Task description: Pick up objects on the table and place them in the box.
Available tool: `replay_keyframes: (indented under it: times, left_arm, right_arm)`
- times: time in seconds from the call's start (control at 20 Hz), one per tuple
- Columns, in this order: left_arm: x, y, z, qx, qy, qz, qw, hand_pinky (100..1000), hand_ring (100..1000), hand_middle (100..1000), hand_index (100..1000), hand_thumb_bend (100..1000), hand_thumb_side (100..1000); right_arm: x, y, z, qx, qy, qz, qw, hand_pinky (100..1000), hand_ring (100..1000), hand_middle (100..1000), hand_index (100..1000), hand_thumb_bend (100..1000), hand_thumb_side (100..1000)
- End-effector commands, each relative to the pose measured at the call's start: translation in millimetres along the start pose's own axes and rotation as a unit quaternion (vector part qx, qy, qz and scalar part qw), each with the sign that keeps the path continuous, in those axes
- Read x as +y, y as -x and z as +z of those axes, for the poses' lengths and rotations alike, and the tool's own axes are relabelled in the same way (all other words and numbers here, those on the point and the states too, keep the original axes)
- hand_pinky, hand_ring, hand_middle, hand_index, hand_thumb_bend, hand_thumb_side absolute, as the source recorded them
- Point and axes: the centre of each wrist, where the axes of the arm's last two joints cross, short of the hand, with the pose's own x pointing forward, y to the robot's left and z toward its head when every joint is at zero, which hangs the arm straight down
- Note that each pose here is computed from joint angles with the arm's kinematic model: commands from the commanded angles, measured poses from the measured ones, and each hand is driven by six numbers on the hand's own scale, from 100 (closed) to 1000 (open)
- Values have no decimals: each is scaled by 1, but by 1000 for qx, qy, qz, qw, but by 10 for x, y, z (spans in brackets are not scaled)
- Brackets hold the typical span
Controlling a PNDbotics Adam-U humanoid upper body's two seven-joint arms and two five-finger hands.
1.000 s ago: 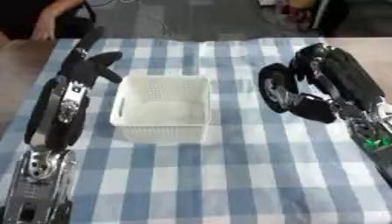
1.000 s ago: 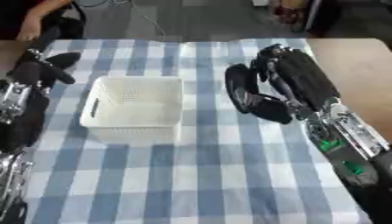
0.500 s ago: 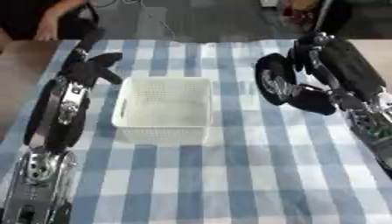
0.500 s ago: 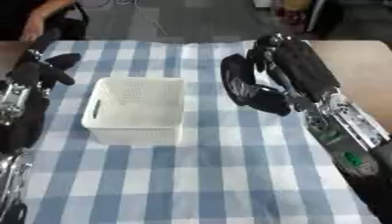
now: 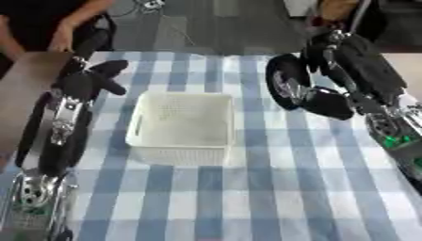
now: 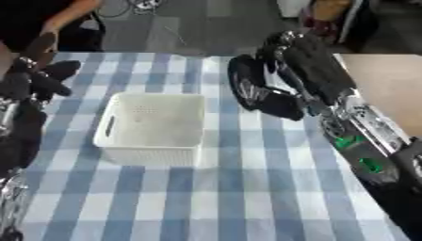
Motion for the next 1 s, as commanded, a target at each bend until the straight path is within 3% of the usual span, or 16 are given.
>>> replay_keyframes:
  times: [0.05,0.45,1.0]
  left_arm:
    - [-40,-110,-101,-29,12,11,999,909,792,1000,571,100,882]
    - [-132,-194,-229,-56,34,39,997,906,791,1000,574,100,878]
    - [-163,-280,-302,-80,48,53,994,900,786,1000,579,100,867]
  right_arm:
    - [-104,50,-71,-7,10,24,1000,409,287,331,430,100,742]
    - [-90,74,-189,-7,20,29,999,408,283,328,427,100,742]
    - [-161,-62,-335,-42,46,1,998,413,269,322,425,100,739]
